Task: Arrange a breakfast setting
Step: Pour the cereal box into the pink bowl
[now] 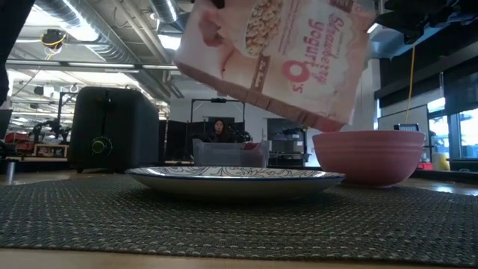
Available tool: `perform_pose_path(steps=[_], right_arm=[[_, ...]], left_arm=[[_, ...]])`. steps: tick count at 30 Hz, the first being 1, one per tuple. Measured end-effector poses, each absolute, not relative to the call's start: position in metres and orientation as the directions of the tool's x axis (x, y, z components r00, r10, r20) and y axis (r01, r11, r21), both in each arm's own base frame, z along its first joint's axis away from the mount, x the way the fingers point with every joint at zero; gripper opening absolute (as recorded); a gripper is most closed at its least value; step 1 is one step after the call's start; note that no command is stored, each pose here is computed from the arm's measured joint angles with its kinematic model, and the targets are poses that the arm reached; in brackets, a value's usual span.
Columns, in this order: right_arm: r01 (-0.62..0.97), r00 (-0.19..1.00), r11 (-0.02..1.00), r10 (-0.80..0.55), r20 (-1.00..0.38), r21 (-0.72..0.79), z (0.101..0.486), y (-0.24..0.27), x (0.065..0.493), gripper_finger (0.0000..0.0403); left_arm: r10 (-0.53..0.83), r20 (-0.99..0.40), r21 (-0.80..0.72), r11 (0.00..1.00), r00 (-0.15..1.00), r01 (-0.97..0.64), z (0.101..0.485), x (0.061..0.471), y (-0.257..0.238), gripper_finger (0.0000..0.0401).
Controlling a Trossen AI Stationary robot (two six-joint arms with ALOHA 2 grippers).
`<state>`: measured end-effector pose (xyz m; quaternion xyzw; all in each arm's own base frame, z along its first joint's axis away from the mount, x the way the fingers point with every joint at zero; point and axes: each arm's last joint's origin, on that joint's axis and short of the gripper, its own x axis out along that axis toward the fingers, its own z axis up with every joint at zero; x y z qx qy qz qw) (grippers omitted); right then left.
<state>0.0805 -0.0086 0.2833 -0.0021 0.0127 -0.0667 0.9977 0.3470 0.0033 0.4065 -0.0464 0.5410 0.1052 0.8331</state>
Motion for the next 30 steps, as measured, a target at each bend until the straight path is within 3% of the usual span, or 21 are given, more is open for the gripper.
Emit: perform_pose_path(steps=[30], right_arm=[[0.134,0.991,0.991,-0.133,-0.025,0.002,0.2834,-0.0086,0.0805,0.0186]], left_arm=[[0.125,-0.913,0.041,0.975,0.389,-0.218,0.4064,0.3467,0.0072,0.0172]])
